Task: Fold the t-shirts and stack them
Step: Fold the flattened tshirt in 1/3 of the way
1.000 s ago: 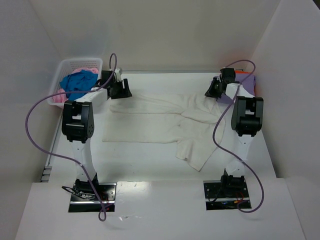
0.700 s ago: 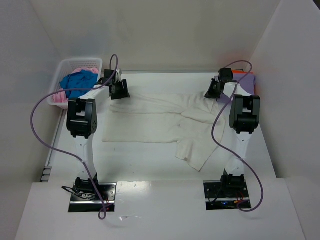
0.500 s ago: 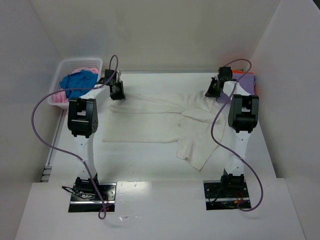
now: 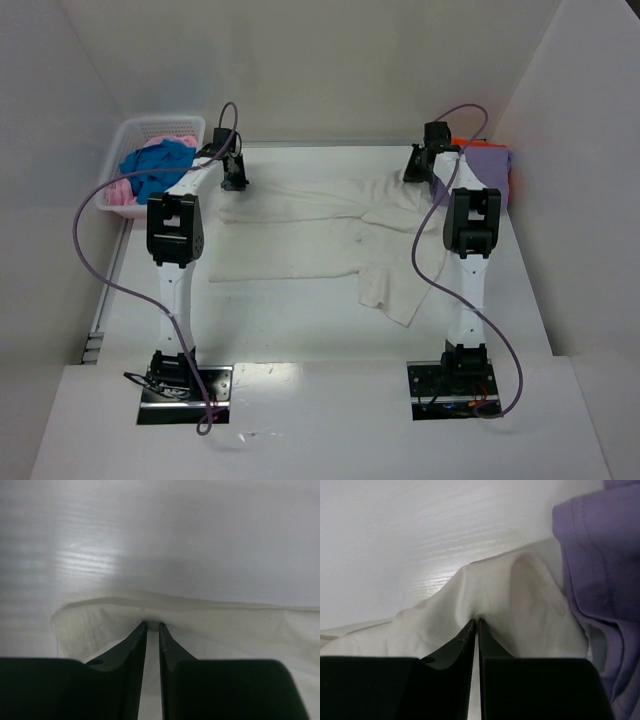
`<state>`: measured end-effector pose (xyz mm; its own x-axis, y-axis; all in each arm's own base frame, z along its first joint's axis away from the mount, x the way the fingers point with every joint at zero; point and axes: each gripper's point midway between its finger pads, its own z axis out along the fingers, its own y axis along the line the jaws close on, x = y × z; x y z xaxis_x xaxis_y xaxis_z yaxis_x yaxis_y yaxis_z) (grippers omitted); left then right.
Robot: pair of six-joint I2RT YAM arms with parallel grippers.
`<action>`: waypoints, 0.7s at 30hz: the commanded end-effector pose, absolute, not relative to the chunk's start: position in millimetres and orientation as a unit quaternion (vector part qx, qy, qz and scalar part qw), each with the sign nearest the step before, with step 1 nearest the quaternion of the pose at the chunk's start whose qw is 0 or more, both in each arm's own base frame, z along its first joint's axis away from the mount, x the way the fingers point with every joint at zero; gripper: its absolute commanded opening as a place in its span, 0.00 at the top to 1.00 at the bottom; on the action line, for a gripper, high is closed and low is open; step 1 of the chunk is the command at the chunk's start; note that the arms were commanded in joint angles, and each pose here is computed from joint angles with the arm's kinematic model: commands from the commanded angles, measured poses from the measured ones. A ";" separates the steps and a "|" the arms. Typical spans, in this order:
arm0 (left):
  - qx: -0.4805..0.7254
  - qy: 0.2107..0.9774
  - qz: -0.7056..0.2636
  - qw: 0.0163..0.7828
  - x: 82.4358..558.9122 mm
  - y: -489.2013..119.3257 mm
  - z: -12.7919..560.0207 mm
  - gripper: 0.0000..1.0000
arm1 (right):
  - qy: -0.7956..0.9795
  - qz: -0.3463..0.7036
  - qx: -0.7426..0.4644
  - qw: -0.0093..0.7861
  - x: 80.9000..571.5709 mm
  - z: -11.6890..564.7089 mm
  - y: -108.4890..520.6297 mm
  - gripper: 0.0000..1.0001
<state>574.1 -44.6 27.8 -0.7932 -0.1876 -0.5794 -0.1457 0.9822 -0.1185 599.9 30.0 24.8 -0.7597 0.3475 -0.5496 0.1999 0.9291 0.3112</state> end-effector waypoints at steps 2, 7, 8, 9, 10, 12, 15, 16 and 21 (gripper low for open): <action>-0.102 0.947 -0.015 0.304 594.1 -31.0 23.6 0.74 | 0.939 0.097 0.135 0.302 607.4 16.5 33.2 0.90; -0.102 0.946 -0.016 0.306 602.1 -31.4 21.1 0.70 | 0.937 0.094 0.136 0.308 611.9 20.2 31.6 0.90; -0.102 0.945 -0.017 0.312 605.1 -31.5 25.5 0.68 | 0.937 0.089 0.137 0.309 612.0 20.0 30.0 0.90; -0.102 0.945 -0.017 0.312 605.1 -31.5 25.6 0.67 | 0.937 0.089 0.137 0.309 612.0 19.9 30.0 0.90; -0.102 0.945 -0.017 0.312 605.1 -31.5 25.6 0.66 | 0.935 0.090 0.137 0.315 613.2 28.1 30.0 0.90; -0.102 0.946 -0.016 0.307 603.0 -31.4 24.5 0.60 | 0.931 0.088 0.137 0.326 613.6 39.9 28.4 0.90; -0.098 0.942 -0.016 0.320 597.9 -30.5 49.4 0.51 | 0.920 0.086 0.137 0.357 612.8 76.6 26.0 0.88; -0.097 0.936 -0.019 0.338 602.2 -30.7 65.3 0.47 | 0.917 0.094 0.134 0.363 611.4 87.8 28.6 0.85; -0.075 0.920 -0.044 0.382 587.3 -37.7 115.5 0.19 | 0.880 0.128 0.113 0.444 604.5 187.3 37.4 0.62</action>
<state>586.9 -38.2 38.9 -0.7903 -0.1890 -0.5828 -0.1565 0.9819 -0.1063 602.2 28.5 48.5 -0.7508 0.3262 -0.5744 0.1962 0.9404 0.2777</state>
